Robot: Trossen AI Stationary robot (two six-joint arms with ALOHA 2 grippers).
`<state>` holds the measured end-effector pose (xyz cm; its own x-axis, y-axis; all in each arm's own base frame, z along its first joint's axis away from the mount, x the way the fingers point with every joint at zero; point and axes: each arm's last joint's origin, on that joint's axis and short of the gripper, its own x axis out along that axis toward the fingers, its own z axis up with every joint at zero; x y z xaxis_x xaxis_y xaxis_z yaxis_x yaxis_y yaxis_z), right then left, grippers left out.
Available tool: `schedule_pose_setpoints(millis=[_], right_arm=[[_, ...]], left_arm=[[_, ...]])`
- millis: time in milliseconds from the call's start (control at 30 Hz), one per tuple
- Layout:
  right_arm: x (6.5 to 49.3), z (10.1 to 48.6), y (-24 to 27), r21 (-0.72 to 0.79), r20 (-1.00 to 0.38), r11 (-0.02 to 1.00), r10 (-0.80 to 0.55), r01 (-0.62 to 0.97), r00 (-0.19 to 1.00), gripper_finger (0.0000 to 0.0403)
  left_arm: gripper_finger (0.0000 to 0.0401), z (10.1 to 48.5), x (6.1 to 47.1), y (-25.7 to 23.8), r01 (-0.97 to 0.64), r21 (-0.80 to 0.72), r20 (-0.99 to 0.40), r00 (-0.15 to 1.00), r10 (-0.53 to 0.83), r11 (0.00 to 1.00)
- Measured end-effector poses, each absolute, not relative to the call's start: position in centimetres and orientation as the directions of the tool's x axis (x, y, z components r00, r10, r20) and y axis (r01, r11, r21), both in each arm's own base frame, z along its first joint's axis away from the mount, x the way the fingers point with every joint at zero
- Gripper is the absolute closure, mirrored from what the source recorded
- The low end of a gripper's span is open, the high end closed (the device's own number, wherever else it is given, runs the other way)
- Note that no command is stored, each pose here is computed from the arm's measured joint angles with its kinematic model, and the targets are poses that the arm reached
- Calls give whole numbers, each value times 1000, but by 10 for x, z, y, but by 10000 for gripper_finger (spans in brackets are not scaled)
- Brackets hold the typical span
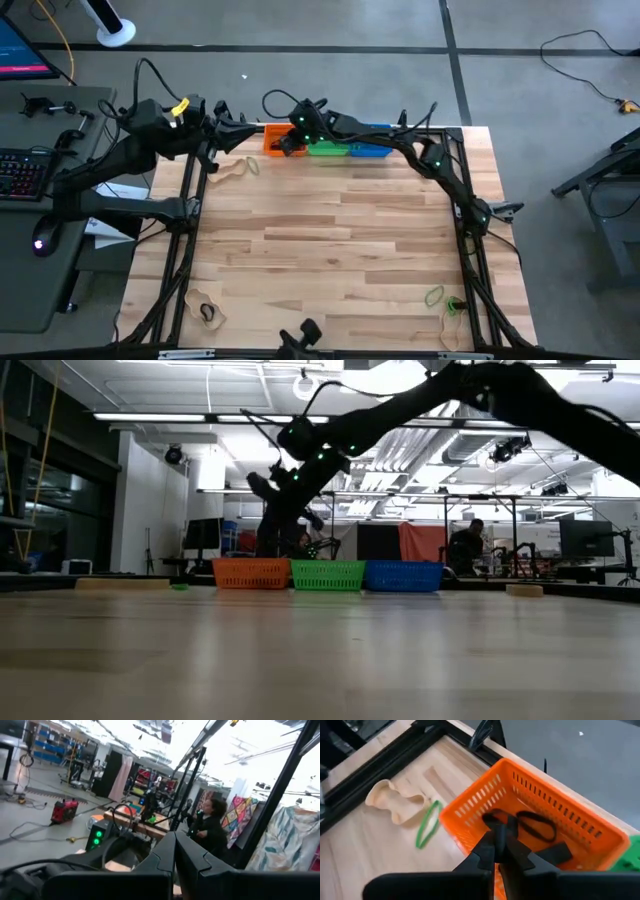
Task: Sort rubber bands into baskets
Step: Put the black rubber band into the orange basket
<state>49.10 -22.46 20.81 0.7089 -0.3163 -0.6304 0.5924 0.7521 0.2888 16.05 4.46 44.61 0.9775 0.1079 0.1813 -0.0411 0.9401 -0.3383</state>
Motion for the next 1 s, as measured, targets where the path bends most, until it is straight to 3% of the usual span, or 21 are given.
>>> schedule_pose_setpoints(millis=[167, 433, 567, 733, 867, 1000], right_arm=[[491, 204, -234, 301, -671, 724, -301, 620, 677, 362], [481, 203, -243, 327, -712, 726, -232, 605, 663, 204], [478, 203, -247, 364, -714, 729, -181, 580, 676, 153], [466, 214, -235, 354, -772, 805, -35, 475, 635, 140], [447, 227, -203, 265, -883, 897, 79, 353, 463, 140], [426, 224, -162, 286, -935, 926, 213, 247, 285, 140]], left_arm=[[400, 445, 161, 45, -41, -351, 173, 979, 108, 935], [400, 445, 161, 45, -47, -326, 173, 979, 108, 944], [400, 445, 161, 45, -47, -326, 173, 979, 108, 944], [400, 441, 161, 45, -60, -334, 133, 985, 110, 941], [400, 437, 162, 45, -81, -330, 86, 990, 116, 941], [400, 435, 162, 46, -101, -316, 73, 989, 130, 943]])
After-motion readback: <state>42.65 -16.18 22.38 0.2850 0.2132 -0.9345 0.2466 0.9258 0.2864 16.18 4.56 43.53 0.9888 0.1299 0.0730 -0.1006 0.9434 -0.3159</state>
